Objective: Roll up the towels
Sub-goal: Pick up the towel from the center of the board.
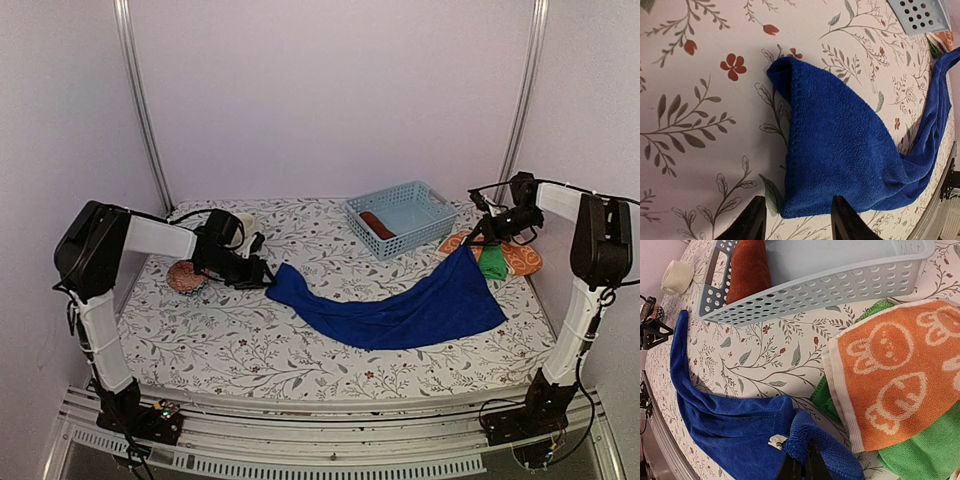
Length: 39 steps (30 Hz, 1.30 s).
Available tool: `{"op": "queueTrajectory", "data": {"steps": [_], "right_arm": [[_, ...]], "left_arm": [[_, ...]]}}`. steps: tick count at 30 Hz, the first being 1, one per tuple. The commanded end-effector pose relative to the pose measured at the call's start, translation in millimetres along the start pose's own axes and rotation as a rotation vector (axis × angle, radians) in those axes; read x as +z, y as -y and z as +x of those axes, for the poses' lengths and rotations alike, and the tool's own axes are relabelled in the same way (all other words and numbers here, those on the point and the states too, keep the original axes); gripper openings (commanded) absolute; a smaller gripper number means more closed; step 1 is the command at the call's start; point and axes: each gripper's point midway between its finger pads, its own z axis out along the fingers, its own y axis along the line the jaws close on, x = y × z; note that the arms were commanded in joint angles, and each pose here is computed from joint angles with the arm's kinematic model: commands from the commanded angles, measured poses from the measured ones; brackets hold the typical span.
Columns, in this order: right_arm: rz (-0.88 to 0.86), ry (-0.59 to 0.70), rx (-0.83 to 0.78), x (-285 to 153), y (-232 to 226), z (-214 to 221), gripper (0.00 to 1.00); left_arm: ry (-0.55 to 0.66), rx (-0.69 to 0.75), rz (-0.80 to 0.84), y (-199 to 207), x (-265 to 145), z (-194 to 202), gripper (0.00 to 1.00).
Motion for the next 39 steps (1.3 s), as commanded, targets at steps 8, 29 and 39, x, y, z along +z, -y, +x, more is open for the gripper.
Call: {"op": "queueTrajectory", "data": {"steps": [8,29,39], "right_arm": [[-0.026,0.048,-0.026,-12.0,-14.3,-8.9,0.04],[-0.032,0.054,-0.028,-14.5,-18.0,-7.7,0.04],[-0.038,0.056,-0.028,-13.5,-19.1,-6.0,0.04]], "left_arm": [[-0.016,0.019,0.079,-3.2,20.5,8.9,0.43],[-0.023,-0.013,0.107,8.2,-1.8,17.6,0.2],[0.0,-0.033,0.176,19.9,-16.1,14.8,0.17]]}}
